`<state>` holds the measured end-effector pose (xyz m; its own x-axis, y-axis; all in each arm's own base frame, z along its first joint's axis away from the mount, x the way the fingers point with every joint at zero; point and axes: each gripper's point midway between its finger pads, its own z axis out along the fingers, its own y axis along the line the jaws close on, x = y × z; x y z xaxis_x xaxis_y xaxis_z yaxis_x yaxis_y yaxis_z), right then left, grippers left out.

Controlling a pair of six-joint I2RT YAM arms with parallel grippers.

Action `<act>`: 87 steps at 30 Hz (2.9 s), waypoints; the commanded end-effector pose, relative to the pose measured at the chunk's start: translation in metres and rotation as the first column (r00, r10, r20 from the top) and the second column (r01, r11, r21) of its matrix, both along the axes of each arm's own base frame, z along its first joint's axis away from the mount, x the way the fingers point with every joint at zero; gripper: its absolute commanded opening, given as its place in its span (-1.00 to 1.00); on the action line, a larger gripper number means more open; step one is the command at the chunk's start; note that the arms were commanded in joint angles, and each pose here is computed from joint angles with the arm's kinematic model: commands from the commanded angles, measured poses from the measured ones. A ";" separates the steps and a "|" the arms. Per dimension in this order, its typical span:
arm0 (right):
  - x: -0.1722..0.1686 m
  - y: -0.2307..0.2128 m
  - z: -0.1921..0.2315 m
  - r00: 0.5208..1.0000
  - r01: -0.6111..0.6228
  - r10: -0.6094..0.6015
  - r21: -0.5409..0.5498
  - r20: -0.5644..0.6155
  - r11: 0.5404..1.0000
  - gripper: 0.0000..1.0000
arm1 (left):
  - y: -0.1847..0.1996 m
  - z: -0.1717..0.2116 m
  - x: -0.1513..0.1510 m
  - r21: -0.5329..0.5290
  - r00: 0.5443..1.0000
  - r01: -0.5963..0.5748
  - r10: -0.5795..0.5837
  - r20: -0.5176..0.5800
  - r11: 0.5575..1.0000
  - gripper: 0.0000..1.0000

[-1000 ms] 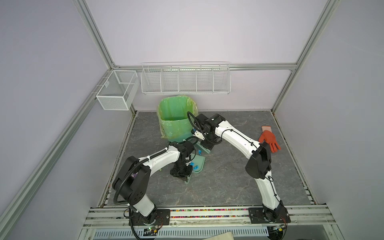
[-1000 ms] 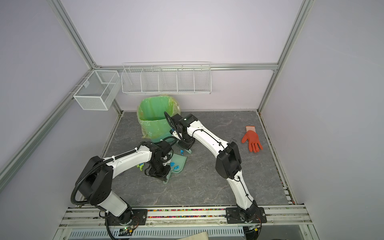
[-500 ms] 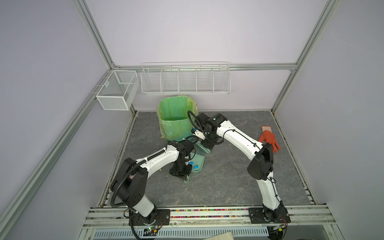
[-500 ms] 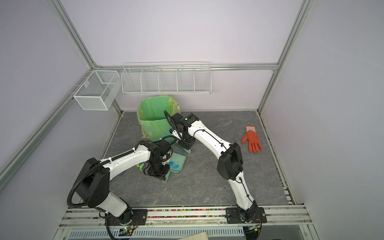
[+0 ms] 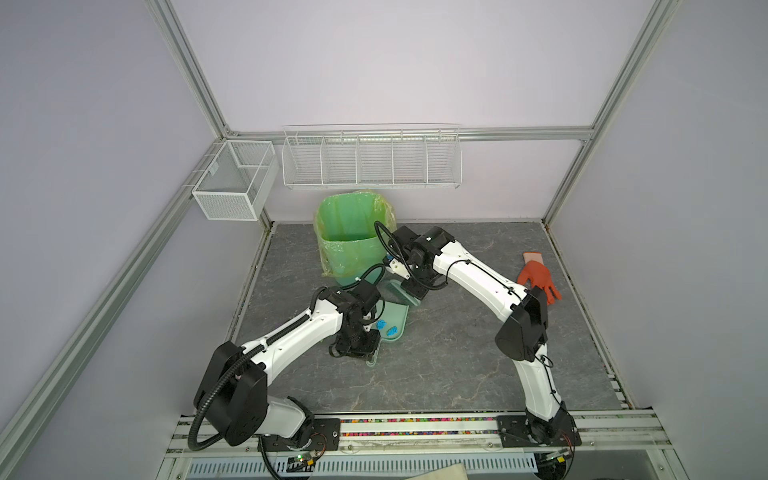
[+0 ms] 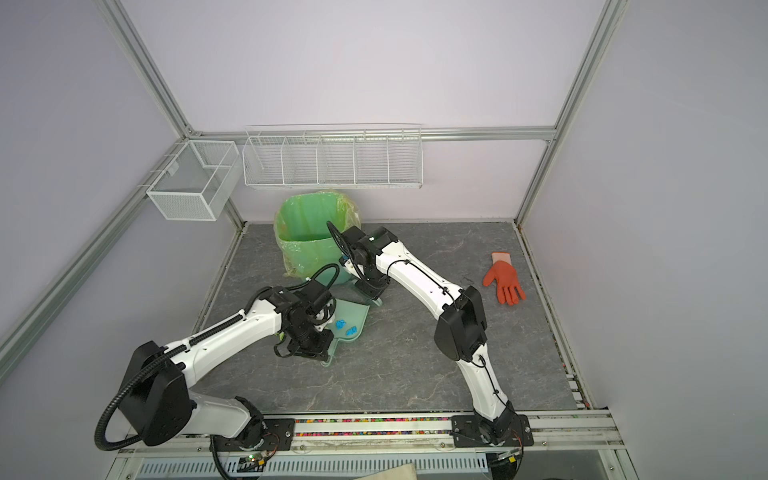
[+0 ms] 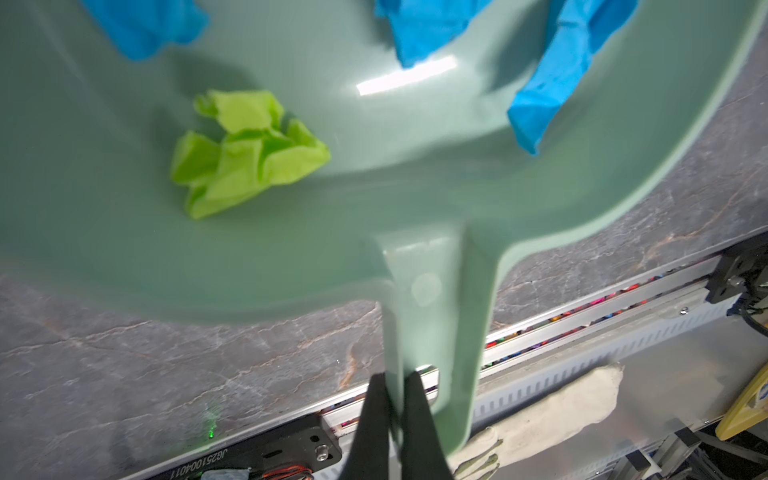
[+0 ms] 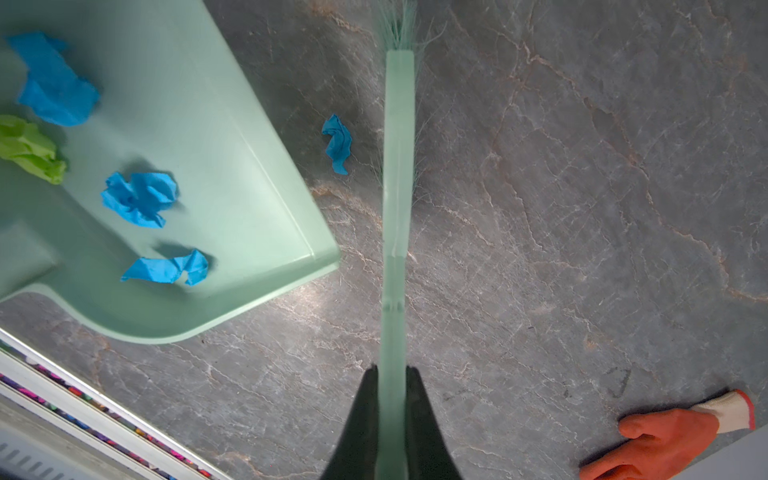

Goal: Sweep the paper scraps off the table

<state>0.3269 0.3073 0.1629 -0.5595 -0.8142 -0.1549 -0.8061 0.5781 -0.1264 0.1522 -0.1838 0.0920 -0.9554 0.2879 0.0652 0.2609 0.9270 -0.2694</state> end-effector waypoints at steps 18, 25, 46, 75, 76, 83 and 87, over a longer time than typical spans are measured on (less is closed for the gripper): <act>0.020 0.005 0.032 0.994 0.081 -0.091 0.144 0.066 0.986 -0.86 | 0.000 -0.021 -0.021 -0.014 0.992 -0.086 0.084 -0.091 0.996 -1.00; 0.019 0.017 0.025 0.996 0.080 -0.087 0.183 0.031 0.980 -0.86 | -0.001 -0.030 -0.012 0.025 0.993 -0.070 0.072 -0.089 0.997 -1.00; -0.004 0.024 -0.002 0.995 0.098 -0.092 0.162 -0.050 0.982 -0.86 | -0.007 -0.046 0.016 0.054 0.994 -0.023 0.029 -0.104 0.998 -1.00; -0.042 -0.039 0.047 0.916 0.392 -0.395 0.385 -0.075 0.836 -0.86 | 0.000 -0.011 0.060 0.111 0.996 0.009 -0.020 0.092 0.994 -1.00; -0.039 -0.045 0.050 0.906 0.410 -0.418 0.405 -0.075 0.817 -0.86 | 0.003 -0.007 0.065 0.131 0.993 0.004 -0.020 0.119 0.991 -1.00; -0.035 -0.083 0.050 0.853 0.492 -0.517 0.435 -0.068 0.754 -0.86 | 0.006 0.027 0.090 0.160 0.966 -0.024 -0.018 0.260 0.987 -1.00; -0.040 -0.094 0.045 0.840 0.515 -0.536 0.428 -0.080 0.743 -0.86 | 0.004 0.044 0.096 0.183 0.951 -0.010 -0.047 0.305 0.983 -1.00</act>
